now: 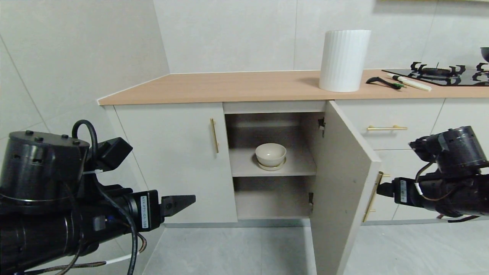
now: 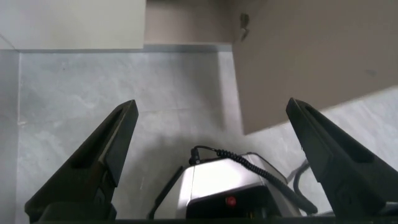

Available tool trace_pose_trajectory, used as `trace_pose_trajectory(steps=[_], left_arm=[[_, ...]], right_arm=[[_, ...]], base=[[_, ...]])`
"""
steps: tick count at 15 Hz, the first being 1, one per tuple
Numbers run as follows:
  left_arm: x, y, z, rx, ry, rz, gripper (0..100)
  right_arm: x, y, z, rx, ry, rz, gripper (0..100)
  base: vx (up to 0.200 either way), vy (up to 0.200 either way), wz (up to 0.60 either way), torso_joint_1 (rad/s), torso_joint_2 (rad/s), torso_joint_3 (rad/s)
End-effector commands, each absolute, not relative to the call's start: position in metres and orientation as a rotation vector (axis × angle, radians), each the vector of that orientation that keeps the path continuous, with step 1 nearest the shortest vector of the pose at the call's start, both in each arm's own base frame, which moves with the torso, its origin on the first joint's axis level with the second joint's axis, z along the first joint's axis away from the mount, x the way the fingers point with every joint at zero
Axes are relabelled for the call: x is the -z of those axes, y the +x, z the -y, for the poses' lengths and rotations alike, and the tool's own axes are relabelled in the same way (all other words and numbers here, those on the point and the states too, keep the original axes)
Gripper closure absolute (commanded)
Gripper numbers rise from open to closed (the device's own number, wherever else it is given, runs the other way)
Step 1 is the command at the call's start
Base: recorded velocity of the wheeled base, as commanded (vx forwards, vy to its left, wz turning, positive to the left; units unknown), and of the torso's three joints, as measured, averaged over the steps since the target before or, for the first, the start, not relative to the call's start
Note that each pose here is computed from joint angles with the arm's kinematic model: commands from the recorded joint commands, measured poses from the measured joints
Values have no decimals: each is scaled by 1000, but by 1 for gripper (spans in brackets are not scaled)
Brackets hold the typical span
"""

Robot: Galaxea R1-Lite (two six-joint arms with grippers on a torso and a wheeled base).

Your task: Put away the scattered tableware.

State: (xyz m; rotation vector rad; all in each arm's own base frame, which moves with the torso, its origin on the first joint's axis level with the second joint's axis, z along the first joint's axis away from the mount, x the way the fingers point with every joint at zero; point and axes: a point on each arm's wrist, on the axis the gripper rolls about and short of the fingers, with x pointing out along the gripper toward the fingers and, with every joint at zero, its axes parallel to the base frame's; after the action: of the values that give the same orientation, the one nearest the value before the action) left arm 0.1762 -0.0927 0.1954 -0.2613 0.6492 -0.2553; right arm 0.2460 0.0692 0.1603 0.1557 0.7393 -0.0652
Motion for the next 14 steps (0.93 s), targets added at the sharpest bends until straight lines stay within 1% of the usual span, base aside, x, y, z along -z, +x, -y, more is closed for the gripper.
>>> trace_pose_trajectory(steps=[1,5,7,11,14], left_arm=[[-196,176,93,255,-262,-647,0],[-196,176,93,258,-262,-644,0],[-195,176,92,255,-260,-650,0],[-196,176,93,257,-259,-647,0],[-196,176,93,256,-259,-646,0]], right_arm=[[-153,263,-103,-53,120,-776,0],[-143,304,-149,-138,84,-780,0],[-140,315,-162,-159,81,-772,0],[-135,322,-173,-231,107,-790,0],[-128,329,-176,-232,121,-773,0]], base=[[0,0,0,0,0,0],[0,0,0,0,0,0],[0,0,0,0,0,0],[0,0,0,0,0,0],[0,0,0,0,0,0]])
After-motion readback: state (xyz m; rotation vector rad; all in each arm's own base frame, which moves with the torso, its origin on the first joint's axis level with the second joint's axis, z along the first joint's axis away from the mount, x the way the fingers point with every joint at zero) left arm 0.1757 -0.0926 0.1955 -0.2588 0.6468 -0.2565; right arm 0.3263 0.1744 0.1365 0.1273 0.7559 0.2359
